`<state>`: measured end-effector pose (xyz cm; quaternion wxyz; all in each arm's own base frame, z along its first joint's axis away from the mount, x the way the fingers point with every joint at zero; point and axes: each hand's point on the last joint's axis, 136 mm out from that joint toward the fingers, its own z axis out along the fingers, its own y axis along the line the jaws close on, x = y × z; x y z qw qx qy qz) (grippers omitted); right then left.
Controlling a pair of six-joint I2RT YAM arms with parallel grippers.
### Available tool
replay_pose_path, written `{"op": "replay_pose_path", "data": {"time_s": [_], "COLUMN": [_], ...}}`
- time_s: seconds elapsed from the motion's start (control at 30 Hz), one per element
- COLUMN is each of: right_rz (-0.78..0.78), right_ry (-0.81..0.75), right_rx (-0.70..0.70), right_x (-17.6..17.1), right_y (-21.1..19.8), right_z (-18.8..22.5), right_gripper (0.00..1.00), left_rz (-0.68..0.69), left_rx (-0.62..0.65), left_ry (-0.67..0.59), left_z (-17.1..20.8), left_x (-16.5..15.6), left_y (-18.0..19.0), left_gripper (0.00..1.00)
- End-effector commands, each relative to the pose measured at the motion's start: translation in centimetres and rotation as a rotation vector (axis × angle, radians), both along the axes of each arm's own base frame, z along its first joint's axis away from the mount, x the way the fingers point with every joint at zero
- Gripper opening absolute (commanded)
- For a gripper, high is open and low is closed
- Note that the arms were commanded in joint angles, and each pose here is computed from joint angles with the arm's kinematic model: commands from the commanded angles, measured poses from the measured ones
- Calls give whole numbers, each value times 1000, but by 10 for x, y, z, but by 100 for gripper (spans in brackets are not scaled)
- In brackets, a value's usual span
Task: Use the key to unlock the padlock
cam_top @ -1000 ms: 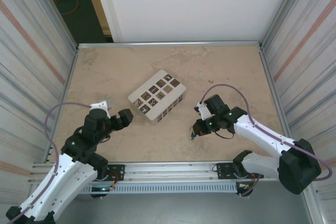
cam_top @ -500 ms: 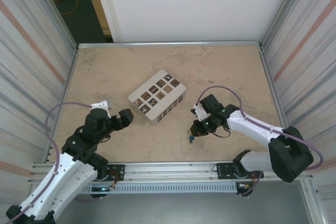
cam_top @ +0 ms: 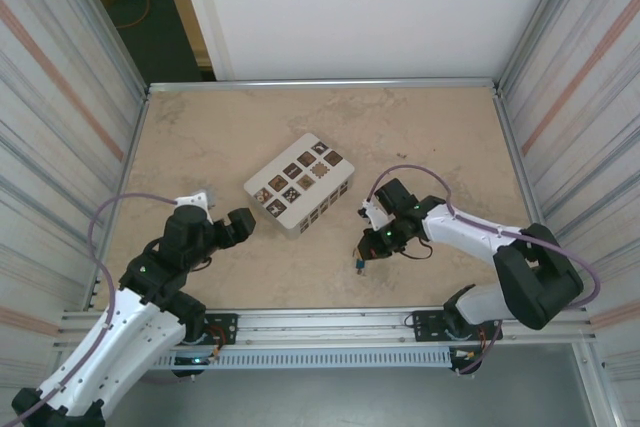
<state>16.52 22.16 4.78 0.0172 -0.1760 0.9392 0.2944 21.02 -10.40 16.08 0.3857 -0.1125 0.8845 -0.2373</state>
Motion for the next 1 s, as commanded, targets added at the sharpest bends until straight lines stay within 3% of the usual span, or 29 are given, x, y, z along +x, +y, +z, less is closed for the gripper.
{"op": "replay_pose_path", "data": {"time_s": [0.0, 0.97], "right_rz": [22, 22], "right_ry": [-12, 32], "right_rx": [38, 22], "right_x": [6, 8], "right_y": [10, 13], "right_z": [7, -11], "right_gripper": [0, 0], "left_rz": [-12, -13], "left_rx": [4, 1], "left_ry": [-25, -13], "left_z": [8, 5], "left_x": [4, 7], "left_y": [-1, -3], "left_gripper": [92, 92]}}
